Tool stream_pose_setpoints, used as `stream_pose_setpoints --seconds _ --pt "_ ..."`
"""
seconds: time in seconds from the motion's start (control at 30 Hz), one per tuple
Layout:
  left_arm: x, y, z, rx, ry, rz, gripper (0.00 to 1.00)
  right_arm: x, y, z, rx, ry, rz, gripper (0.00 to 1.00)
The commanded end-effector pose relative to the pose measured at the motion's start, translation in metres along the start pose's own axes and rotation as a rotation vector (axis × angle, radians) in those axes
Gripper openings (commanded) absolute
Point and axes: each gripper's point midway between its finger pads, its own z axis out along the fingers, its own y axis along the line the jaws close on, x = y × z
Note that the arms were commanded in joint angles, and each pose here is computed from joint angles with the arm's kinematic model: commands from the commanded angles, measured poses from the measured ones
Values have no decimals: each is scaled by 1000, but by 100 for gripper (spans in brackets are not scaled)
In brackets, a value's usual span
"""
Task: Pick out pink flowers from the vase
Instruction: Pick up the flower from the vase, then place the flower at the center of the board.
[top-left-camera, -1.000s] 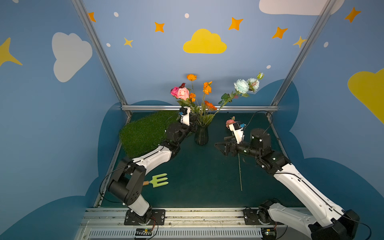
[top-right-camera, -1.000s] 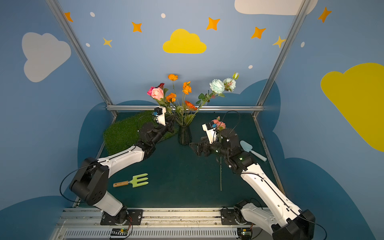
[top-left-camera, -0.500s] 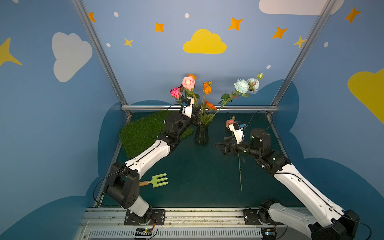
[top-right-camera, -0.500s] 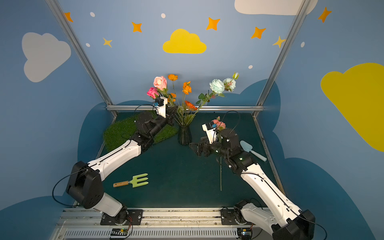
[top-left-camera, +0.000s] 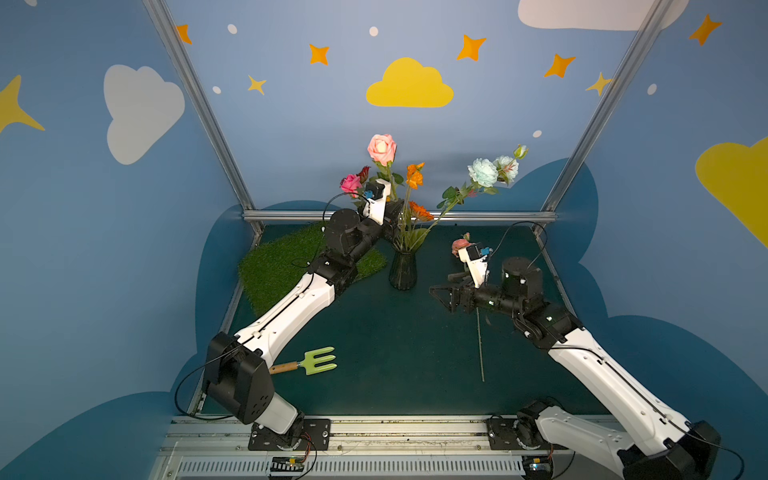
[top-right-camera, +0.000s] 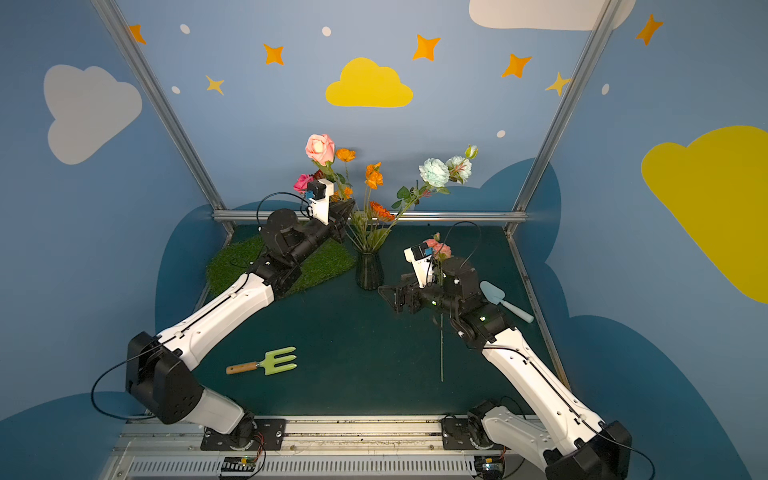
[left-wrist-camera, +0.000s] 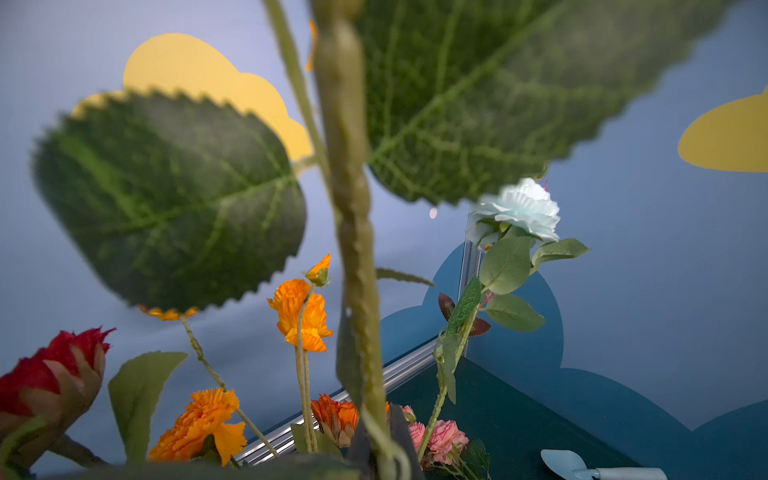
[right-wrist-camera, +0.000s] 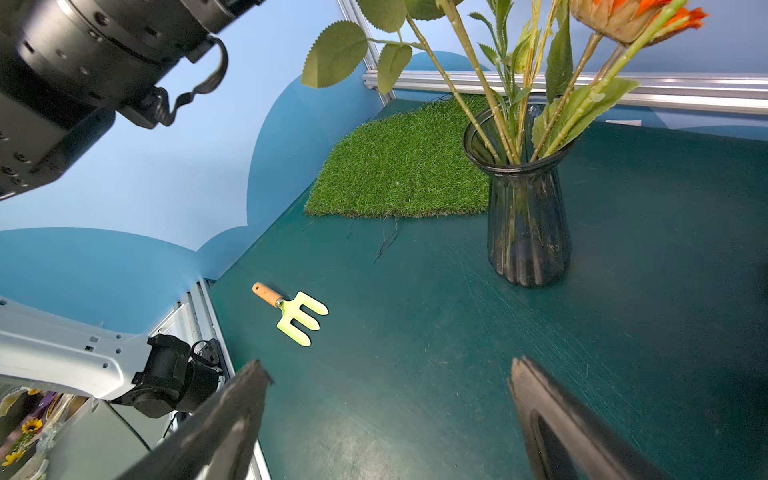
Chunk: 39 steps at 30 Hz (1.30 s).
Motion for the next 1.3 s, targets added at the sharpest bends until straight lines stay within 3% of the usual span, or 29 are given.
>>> stream_pose_setpoints --seconds 0.0,0.5,0.9,1.07,1.27 --pt "-44 -7 -18 9 -64 8 2 -17 17 -8 -44 -34 -51 93" --pt "-113 -19 -76 19 -121 -33 2 -69 48 -23 -89 -118 -199 93" --pt "-137 -31 -125 40 -45 -102 2 -94 74 -32 -129 -170 -283 93" --pt "-132 -35 -139 45 -19 -134 2 -95 81 -29 -145 -165 -294 93" --pt "-95 -39 -139 75 59 -187 2 -91 93 -25 -178 -156 -328 93"
